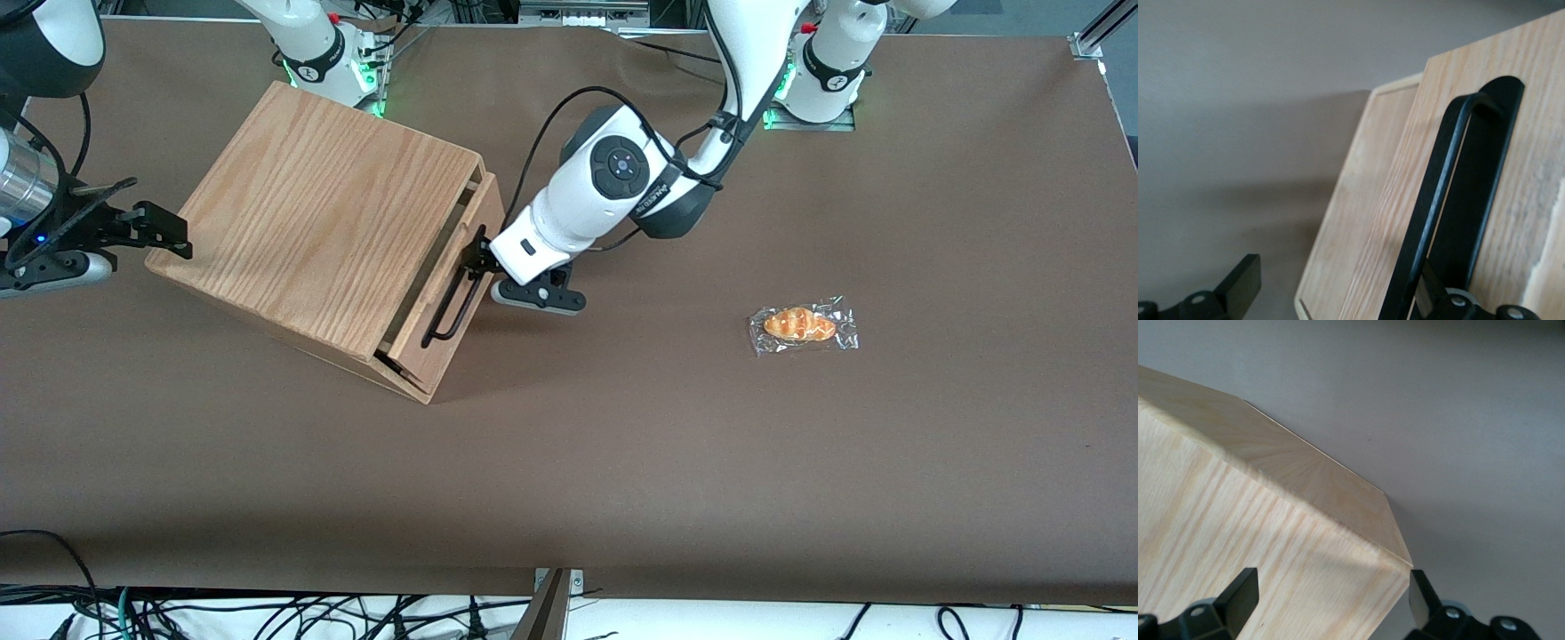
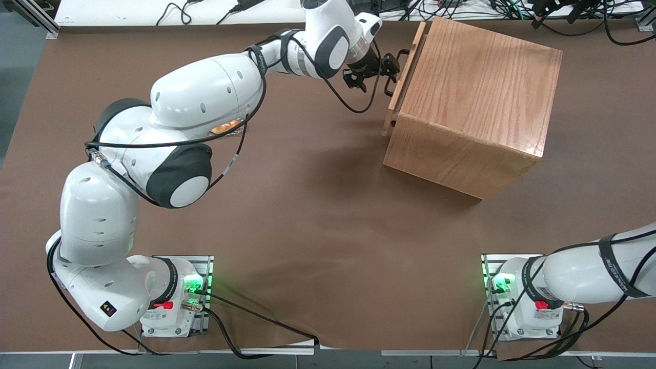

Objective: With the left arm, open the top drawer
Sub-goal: 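Pull the handle with the left gripper, sliding the drawer out of the cabinet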

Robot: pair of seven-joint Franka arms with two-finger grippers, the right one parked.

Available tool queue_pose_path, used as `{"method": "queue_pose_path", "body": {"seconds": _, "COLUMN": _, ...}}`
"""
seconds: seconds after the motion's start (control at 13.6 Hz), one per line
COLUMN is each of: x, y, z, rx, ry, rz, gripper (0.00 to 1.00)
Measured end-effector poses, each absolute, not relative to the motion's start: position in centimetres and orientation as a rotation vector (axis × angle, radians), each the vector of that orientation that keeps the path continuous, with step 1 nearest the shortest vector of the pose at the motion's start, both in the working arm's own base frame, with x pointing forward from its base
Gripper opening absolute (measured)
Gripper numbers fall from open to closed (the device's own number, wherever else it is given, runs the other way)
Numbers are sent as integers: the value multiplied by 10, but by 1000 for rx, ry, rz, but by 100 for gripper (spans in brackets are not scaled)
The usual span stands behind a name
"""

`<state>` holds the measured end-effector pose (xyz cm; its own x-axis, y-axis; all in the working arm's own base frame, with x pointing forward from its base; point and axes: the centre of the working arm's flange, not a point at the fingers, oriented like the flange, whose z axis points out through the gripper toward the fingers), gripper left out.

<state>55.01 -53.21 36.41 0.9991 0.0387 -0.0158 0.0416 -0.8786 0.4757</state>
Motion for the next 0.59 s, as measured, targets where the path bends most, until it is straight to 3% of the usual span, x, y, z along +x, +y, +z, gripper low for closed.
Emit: {"method": "queue_pose_path", "body": {"seconds": 0.59, "x": 583, "y": -485, "z": 362, "rx": 2710, "ry": 111, "rz": -47, "gripper": 100}}
